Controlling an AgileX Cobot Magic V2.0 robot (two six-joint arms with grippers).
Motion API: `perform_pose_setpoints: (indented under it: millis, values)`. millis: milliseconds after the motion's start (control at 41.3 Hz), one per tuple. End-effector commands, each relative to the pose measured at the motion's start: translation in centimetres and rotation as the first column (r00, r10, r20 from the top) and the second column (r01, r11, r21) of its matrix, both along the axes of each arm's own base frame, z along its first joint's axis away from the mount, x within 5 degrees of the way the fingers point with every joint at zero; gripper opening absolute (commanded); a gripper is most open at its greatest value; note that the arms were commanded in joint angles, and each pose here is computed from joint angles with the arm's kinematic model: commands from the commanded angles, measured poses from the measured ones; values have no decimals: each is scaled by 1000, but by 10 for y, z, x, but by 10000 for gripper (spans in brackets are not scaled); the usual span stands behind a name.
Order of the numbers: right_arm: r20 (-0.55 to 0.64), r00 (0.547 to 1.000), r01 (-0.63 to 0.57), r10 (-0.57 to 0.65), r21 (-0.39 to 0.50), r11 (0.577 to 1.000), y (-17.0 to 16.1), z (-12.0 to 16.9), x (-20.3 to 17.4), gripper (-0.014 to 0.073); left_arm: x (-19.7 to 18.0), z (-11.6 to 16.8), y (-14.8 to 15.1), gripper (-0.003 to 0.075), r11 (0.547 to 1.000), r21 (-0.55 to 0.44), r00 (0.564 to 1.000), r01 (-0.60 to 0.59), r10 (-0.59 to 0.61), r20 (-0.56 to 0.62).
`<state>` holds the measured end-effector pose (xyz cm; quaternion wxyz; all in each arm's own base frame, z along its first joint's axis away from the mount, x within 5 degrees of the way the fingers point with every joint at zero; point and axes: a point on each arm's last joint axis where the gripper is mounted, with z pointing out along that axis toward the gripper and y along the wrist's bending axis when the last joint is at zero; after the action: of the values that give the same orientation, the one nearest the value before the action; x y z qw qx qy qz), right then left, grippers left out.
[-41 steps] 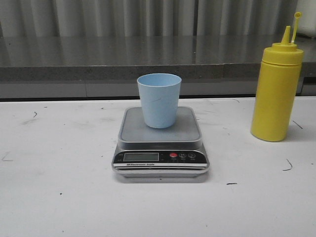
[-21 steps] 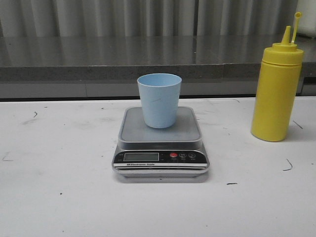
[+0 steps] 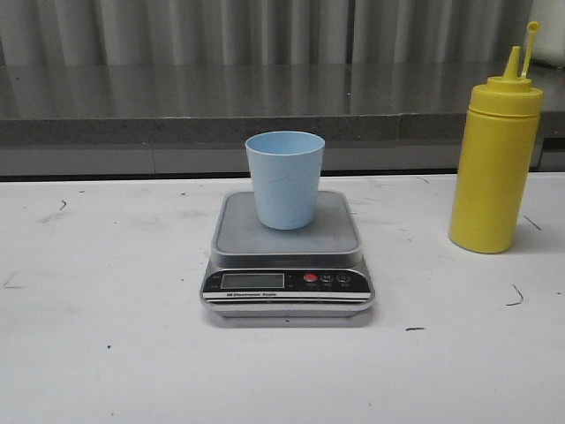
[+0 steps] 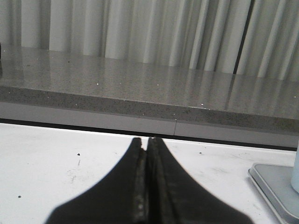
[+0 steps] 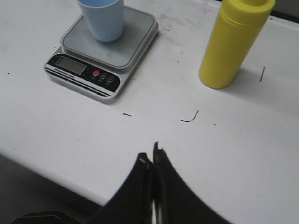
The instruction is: Pour seasoning into cup on scale with both arms
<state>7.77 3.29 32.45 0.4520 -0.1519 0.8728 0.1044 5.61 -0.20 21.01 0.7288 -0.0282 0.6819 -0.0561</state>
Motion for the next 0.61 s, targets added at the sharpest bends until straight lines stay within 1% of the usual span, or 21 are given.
perform_pose_setpoints:
  millis: [0, 73, 145, 194, 315, 412, 460, 581]
  values:
    - [95, 994, 54, -56, 22, 998, -6, 6, -1, -68, -1, 1, 1, -20, 1000, -21, 997, -4, 5, 78]
    - [117, 987, 104, -107, 33, 994, -12, -4, -6, -68, -1, 1, 1, -20, 1000, -21, 997, -4, 5, 78]
    - [199, 968, 146, -156, 63, 987, -17, -12, -11, -68, -1, 1, 1, -20, 1000, -21, 997, -4, 5, 78]
    - [267, 944, 180, -196, 85, 980, -20, -20, -13, -68, -1, 1, 1, -20, 1000, -21, 997, -4, 5, 78]
    - [422, 864, 233, -276, 152, 961, -26, -42, -20, -68, -1, 1, 1, -20, 1000, -21, 997, -4, 5, 78]
    - [498, 812, 244, -305, 185, 952, -28, -62, -25, -68, -1, 1, 1, -20, 1000, -21, 997, -4, 5, 78]
    - [520, 795, 246, -313, 194, 949, -29, -72, -26, -68, -1, 1, 1, -20, 1000, -21, 997, -4, 5, 78]
    - [576, 753, 235, -319, 218, 947, -29, -89, -29, -68, -1, 1, 1, -20, 1000, -21, 997, -4, 5, 78]
